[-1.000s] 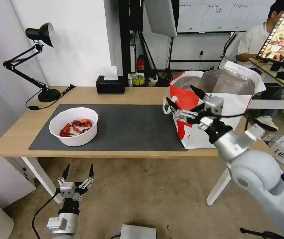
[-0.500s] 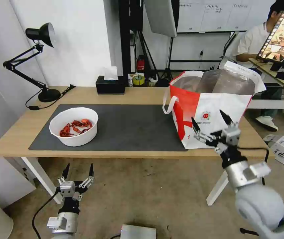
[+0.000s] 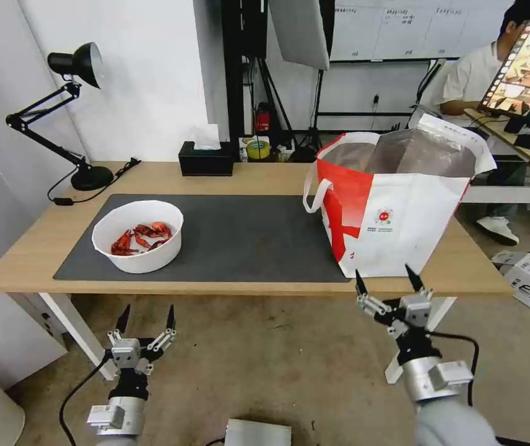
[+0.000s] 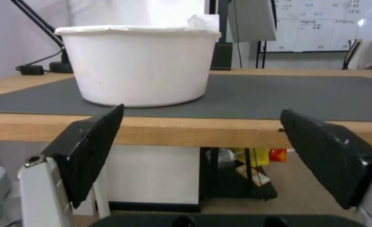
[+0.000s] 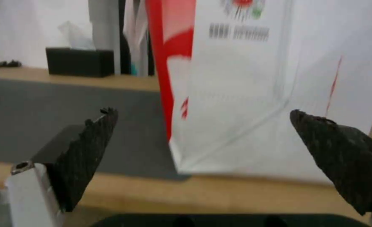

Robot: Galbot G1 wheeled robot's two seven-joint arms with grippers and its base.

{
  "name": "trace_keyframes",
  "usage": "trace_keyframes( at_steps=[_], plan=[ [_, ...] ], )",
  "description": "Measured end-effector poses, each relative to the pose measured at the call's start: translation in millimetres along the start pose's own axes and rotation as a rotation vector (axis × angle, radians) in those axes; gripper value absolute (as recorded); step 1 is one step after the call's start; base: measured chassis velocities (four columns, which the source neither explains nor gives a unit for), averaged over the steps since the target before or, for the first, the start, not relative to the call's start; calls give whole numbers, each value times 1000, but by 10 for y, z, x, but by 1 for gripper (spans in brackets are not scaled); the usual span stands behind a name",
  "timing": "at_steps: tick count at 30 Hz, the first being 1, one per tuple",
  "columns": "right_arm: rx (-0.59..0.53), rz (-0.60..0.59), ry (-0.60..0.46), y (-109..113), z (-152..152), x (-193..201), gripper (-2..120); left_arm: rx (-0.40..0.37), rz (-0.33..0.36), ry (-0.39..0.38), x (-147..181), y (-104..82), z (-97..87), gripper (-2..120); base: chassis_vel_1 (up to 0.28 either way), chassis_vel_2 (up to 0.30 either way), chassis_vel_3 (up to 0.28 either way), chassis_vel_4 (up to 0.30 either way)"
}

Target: Pick up the trash from the table and place it into the takeout bag.

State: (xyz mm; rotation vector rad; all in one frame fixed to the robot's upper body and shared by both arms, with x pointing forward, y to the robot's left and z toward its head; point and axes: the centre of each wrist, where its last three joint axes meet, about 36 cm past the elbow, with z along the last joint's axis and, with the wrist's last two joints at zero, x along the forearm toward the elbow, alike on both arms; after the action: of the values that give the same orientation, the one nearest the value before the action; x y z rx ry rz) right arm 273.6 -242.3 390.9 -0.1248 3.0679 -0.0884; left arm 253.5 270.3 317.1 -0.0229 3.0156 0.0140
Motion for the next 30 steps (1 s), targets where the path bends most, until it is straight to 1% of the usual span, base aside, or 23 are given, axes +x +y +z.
trace_keyframes(
  at_steps=[5, 11, 24, 30],
  plan=[
    [-20, 0, 47, 110, 143, 89, 100, 0, -2, 1, 16, 1, 1, 100, 0, 0, 0, 0],
    [-28, -1, 59, 184, 221, 146, 100, -2, -6, -1, 20, 8, -7, 100, 0, 0, 0, 0],
    [-21, 5, 49, 161, 251, 156, 100, -3, -9, -6, 28, 15, -19, 100, 0, 0, 0, 0],
    [-21, 4, 42, 156, 238, 133, 100, -18, -5, -11, 13, 68, -34, 100, 0, 0, 0, 0]
  ],
)
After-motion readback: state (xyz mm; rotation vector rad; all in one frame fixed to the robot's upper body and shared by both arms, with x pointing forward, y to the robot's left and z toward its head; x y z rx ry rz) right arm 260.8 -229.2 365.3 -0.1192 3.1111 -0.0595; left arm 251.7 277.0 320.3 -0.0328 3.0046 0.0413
